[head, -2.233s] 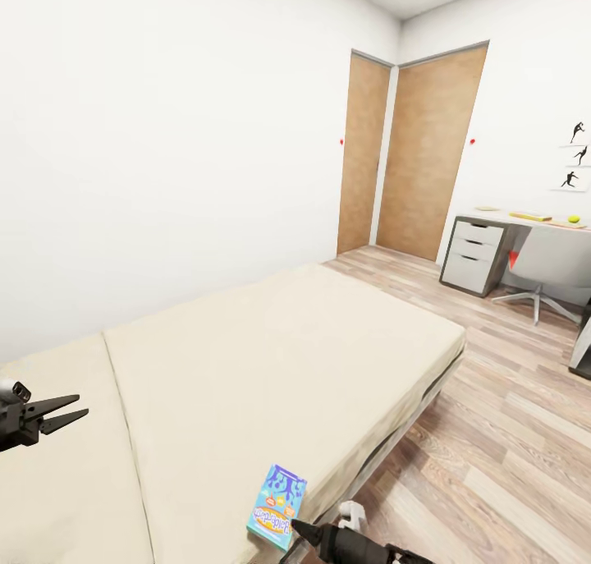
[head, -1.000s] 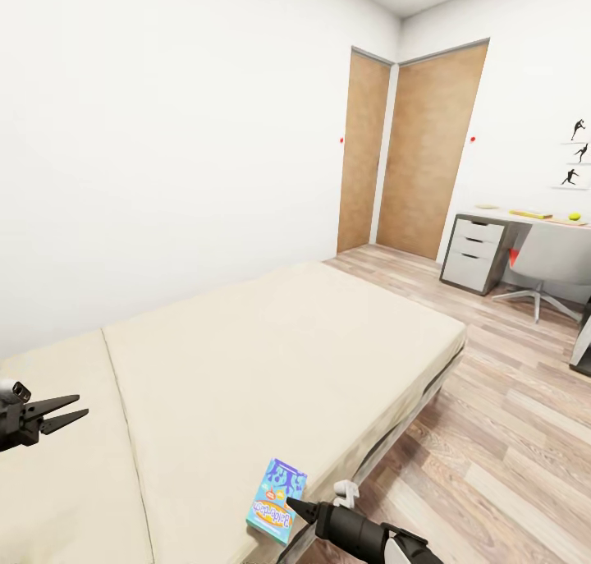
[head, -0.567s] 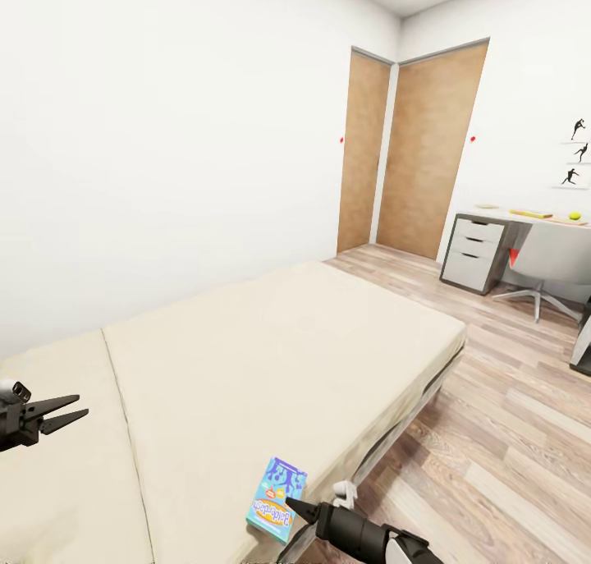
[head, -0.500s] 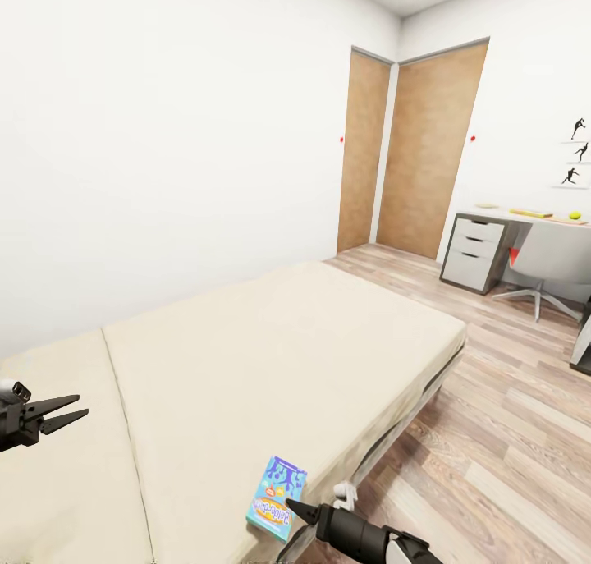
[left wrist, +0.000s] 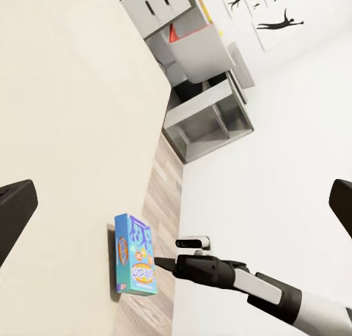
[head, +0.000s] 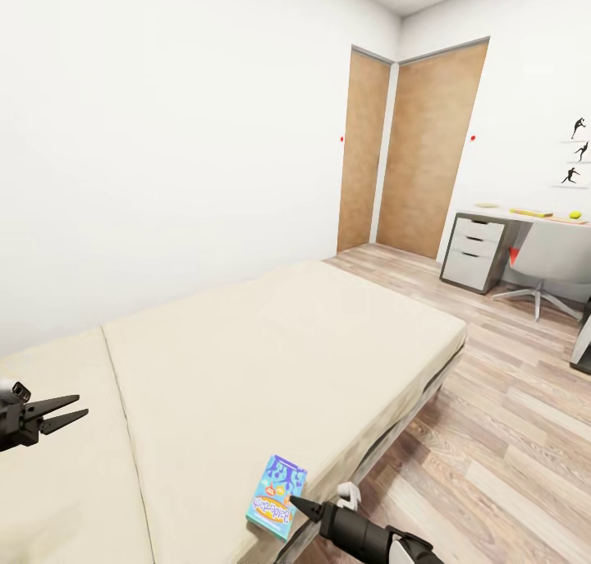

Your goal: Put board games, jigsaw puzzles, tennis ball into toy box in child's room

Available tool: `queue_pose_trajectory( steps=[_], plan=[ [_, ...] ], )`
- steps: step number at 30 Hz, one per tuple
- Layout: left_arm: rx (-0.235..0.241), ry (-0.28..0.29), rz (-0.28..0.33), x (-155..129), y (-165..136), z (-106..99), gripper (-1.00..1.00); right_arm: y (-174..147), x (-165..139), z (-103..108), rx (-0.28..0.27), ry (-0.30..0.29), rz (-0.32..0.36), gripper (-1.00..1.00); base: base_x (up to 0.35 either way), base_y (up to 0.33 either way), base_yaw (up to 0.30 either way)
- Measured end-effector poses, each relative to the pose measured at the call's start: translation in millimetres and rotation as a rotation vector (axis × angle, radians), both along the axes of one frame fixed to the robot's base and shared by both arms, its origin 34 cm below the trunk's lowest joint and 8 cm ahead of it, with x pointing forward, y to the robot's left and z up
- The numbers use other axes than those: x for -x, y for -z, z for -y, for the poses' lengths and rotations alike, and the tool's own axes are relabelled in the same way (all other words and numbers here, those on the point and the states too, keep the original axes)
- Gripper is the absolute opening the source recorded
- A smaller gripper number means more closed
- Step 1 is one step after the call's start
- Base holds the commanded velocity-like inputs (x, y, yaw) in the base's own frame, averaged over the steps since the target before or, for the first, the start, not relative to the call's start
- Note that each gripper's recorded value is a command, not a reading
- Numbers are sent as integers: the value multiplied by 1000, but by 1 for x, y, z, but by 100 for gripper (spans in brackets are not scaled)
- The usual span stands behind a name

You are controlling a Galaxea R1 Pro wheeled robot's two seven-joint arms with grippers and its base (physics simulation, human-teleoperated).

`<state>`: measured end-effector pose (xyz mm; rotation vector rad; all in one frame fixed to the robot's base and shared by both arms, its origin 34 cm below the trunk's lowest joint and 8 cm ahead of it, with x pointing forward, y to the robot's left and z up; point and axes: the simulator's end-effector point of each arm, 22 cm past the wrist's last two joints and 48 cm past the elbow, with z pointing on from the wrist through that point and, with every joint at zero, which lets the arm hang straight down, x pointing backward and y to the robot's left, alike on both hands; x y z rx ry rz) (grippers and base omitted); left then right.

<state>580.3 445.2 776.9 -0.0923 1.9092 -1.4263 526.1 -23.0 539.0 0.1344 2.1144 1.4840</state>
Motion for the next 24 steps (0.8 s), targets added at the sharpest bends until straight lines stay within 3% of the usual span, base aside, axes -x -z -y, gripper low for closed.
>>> queue_pose_trajectory(
  steps=[24],
  plan=[
    [1, 0, 1, 1, 6, 0, 100, 25, 21, -10, -15, -7, -100, 100, 0, 0, 0]
  ],
)
